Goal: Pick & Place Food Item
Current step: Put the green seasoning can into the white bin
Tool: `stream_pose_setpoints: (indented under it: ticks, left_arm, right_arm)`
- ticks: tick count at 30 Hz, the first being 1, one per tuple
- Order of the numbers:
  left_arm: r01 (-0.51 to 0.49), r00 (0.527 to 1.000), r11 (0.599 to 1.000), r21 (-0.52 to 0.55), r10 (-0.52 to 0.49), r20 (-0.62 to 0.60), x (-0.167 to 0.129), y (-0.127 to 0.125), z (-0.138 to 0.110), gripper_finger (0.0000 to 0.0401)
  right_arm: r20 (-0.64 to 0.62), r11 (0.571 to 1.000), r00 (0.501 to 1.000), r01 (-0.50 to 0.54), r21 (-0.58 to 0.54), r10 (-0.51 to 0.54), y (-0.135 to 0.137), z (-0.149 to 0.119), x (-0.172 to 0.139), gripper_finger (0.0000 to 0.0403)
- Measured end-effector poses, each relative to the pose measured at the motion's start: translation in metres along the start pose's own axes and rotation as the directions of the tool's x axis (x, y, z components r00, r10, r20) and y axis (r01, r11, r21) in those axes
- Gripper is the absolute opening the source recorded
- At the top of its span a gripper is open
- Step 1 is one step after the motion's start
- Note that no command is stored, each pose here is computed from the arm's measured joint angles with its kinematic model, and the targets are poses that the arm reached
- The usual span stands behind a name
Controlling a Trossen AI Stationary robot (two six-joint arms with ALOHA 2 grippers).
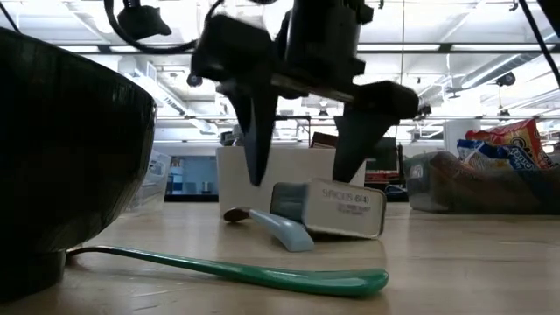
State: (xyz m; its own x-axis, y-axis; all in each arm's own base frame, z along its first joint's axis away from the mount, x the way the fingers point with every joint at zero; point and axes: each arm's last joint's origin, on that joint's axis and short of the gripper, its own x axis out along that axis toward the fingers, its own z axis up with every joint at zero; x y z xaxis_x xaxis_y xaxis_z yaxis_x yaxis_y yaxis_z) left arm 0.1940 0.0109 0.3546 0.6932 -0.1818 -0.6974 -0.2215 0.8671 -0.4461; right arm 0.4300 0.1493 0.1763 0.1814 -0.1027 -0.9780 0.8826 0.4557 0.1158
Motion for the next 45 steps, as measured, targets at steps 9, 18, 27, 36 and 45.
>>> stream_pose_setpoints:
  ticks: [9, 18, 27, 36, 45]
  left_arm:
    - [0.000, 1.000, 1.000, -0.004, 0.000, -0.019, 0.000, 0.001, -0.002, 0.0370]
    - [0.000, 1.000, 1.000, 0.000, 0.000, -0.019, 0.000, 0.000, -0.002, 0.0370]
    - [-0.001, 1.000, 1.000, 0.000, 0.001, -0.020, 0.000, 0.001, -0.002, 0.0370]
    - [-0.001, 1.000, 1.000, 0.000, 0.001, -0.020, 0.000, 0.001, -0.002, 0.0370]
    - [-0.004, 1.000, 0.997, -0.082, 0.002, -0.024, 0.000, 0.001, -0.002, 0.0370]
  right_arm:
    - [-0.003, 0.999, 0.999, 0.032, 0.035, -0.032, -0.004, -0.008, -0.002, 0.0375]
    - [-0.021, 0.998, 0.999, 0.049, 0.027, -0.048, -0.006, -0.014, 0.006, 0.0375]
    - [-0.061, 0.999, 0.998, 0.025, 0.038, -0.022, -0.008, -0.024, 0.021, 0.0375]
    - [-0.067, 0.999, 0.997, 0.031, 0.031, -0.029, -0.009, -0.026, 0.021, 0.0294]
    - [-0.070, 0.999, 0.997, 0.025, -0.022, -0.026, -0.009, -0.029, 0.018, 0.0246]
